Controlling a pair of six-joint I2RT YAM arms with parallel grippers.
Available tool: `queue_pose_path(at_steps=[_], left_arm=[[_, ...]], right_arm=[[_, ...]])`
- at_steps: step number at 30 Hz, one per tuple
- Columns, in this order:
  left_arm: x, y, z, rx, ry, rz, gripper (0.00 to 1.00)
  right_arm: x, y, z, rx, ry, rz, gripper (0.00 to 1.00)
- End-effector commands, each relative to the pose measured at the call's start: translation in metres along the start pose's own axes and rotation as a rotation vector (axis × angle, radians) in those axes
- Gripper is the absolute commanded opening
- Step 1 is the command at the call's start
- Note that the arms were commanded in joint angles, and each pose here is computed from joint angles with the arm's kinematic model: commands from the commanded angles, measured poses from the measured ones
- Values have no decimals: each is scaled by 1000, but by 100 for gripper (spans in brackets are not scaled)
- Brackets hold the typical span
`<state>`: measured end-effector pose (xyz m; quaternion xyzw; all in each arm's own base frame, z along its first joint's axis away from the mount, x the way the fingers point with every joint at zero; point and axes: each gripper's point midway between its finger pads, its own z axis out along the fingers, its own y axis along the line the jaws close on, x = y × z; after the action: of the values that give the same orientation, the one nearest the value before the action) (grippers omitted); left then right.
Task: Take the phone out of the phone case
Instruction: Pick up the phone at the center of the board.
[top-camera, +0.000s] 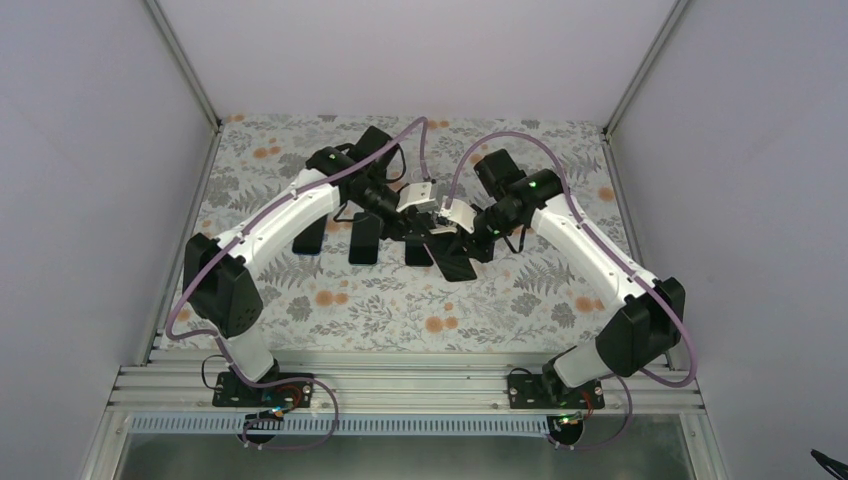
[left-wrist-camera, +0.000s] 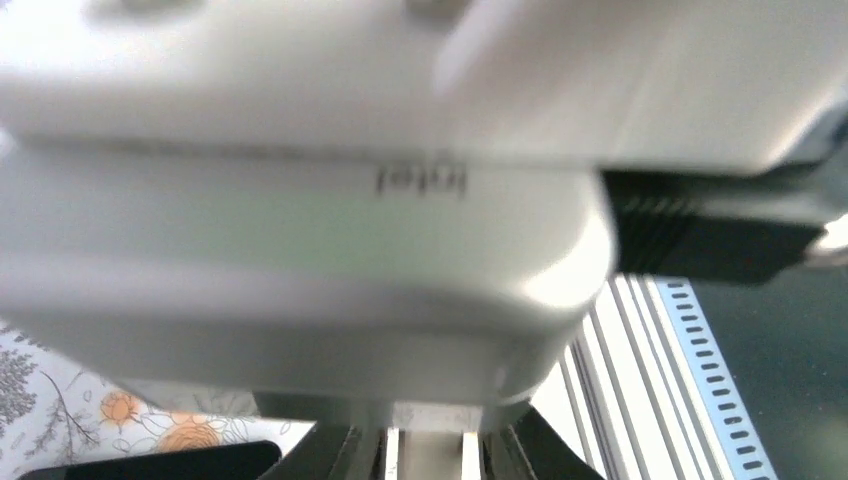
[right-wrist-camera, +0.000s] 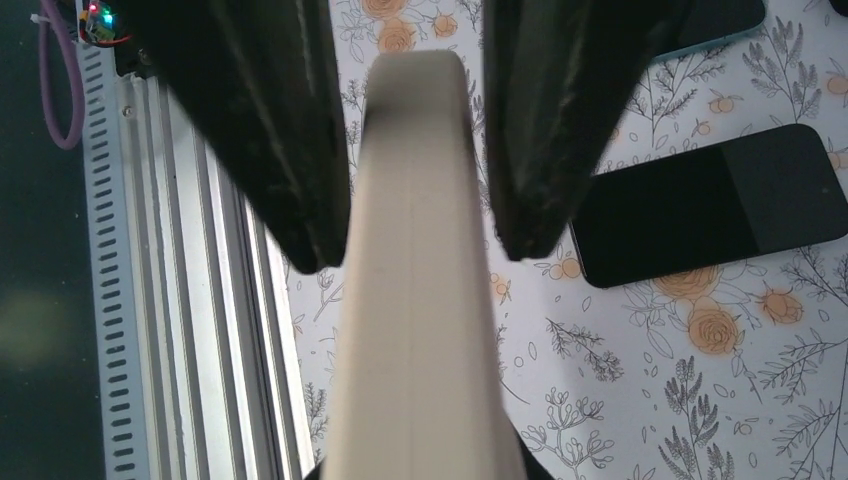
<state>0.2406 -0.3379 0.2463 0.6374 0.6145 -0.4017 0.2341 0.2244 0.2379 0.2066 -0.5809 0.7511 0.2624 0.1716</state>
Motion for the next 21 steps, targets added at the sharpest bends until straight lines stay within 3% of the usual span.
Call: queue_pose_path(at_steps=[1,5,11,21], left_arm=[[-30,-3,-10,-3,-80,79,33],[-38,2,-23,-35,-117,71,59],[-60,18,-73,-90,-257,30,99],[-84,28,-134,-288,-383,8,100]], right_arm=[[-10,1,-3,7,-38,-1,4],[-29,0,-14,18,-118,-1,4],[-70,-7,-48,6,-295,6,4],[-134,-14,-133,-25,-611,-23,4]])
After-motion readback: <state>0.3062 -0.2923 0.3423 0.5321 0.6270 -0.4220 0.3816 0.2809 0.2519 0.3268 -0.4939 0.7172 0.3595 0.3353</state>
